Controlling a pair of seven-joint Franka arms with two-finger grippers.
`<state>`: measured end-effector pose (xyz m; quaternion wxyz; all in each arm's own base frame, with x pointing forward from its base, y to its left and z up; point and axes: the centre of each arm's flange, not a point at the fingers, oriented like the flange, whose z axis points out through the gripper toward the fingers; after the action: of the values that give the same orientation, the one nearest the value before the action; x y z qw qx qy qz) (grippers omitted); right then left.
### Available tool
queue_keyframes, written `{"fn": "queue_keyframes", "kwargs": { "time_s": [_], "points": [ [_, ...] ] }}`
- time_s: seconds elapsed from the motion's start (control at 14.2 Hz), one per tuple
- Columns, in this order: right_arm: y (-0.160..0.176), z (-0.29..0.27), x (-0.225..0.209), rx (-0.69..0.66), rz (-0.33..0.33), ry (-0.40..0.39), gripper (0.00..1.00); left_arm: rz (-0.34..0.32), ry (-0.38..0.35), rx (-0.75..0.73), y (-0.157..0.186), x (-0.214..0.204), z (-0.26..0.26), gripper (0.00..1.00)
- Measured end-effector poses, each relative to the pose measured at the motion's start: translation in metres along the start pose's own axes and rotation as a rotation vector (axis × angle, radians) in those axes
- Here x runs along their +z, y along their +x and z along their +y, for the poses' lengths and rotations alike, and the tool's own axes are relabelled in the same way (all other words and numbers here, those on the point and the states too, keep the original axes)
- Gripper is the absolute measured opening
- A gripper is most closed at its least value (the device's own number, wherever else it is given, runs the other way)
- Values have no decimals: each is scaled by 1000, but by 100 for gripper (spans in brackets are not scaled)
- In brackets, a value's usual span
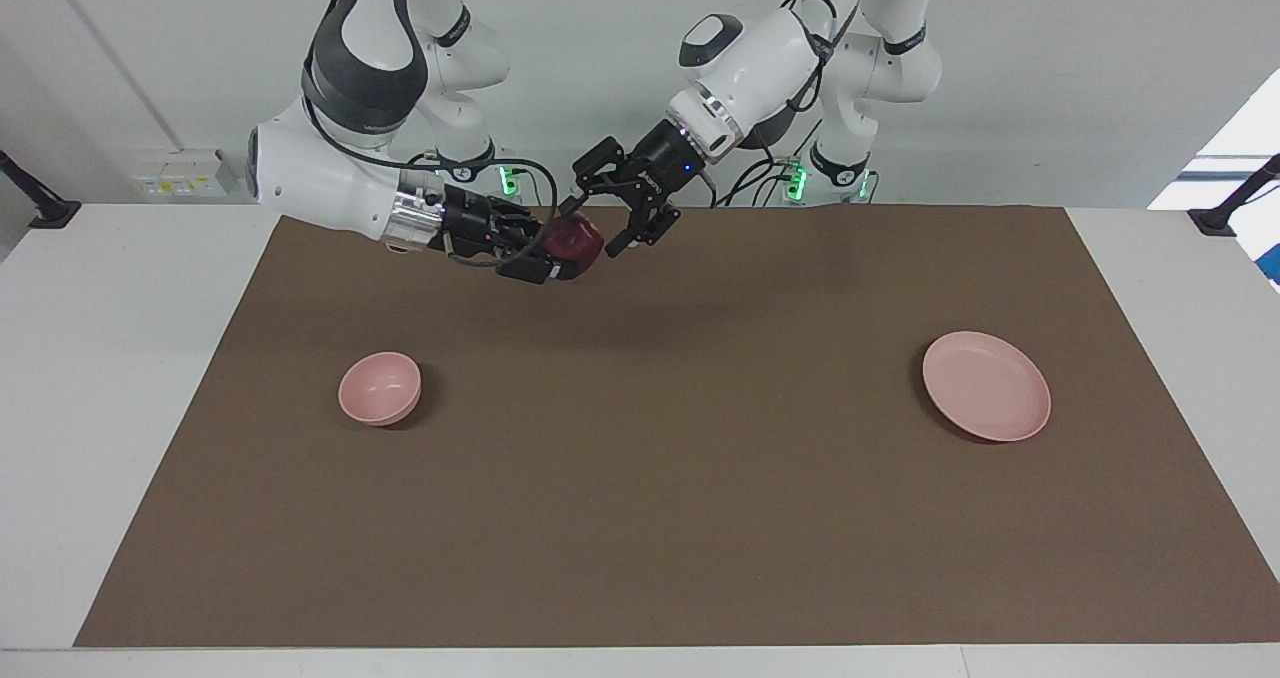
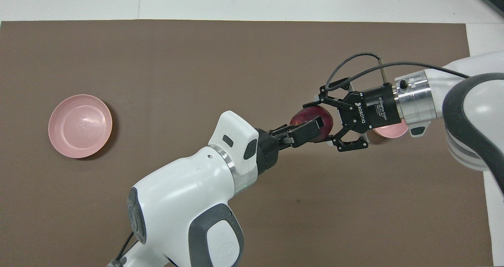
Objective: Move apple from plate to bowl
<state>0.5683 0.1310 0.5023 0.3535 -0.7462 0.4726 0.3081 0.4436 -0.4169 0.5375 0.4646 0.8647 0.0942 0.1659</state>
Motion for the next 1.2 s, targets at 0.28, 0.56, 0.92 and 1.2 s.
{"fn": "queue_keyframes", "kwargs": {
  "time_s": [0.28, 0.56, 0.92, 1.2],
  "points": [
    [12, 6, -5, -46, 83, -53, 78, -39, 64, 12, 44, -12, -26, 100],
    [32, 18, -13, -177, 235, -179, 78, -95, 178, 86, 89, -33, -53, 100],
    [69, 29, -46, -433, 442, -339, 78, -193, 399, 222, 143, -77, -79, 100],
    [106, 38, -55, -630, 539, -494, 78, -191, 561, 325, 172, -108, -88, 100]
  ]
}}
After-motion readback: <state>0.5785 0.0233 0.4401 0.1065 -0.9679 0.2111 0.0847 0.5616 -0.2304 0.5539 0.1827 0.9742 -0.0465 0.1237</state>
